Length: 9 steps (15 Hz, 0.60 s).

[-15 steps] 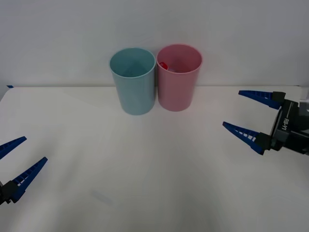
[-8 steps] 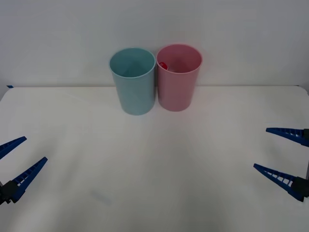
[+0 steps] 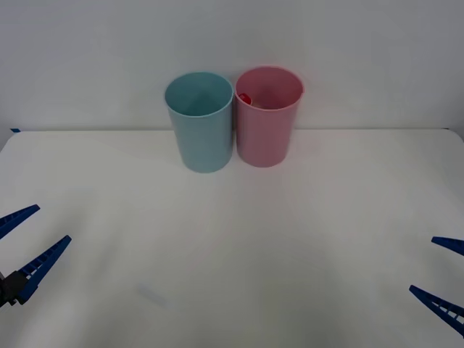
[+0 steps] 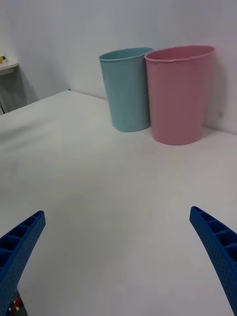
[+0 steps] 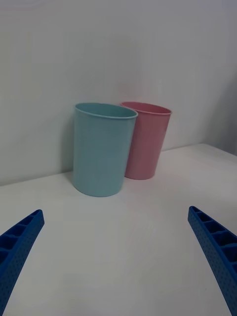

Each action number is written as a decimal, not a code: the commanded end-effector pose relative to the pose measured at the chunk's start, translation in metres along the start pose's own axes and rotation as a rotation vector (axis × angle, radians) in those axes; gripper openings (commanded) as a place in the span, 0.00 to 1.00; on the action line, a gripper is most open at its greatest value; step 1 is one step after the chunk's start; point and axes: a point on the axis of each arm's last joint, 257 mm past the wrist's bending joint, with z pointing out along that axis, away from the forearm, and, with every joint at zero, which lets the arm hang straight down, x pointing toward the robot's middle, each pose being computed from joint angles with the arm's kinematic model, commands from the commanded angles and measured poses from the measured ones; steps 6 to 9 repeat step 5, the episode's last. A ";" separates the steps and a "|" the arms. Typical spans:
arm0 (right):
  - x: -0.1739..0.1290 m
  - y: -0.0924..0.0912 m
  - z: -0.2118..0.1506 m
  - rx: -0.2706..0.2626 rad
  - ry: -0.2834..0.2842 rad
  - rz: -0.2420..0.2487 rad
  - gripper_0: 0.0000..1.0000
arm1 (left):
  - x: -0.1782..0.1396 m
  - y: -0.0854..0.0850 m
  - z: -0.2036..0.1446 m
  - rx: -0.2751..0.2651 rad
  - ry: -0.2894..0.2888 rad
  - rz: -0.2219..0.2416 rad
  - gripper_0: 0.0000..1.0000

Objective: Grasp the object on the table and drop it into the matching bin: aluminum can to the light blue bin, PET bottle to the pink bin.

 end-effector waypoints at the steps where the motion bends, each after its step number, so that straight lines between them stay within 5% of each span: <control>1: 0.011 -0.001 -0.005 0.009 0.005 0.025 1.00 | 0.000 0.000 0.000 0.000 0.000 0.000 1.00; 9: 0.011 -0.001 -0.005 0.009 0.005 0.025 1.00 | 0.000 0.000 0.000 0.000 0.000 0.000 1.00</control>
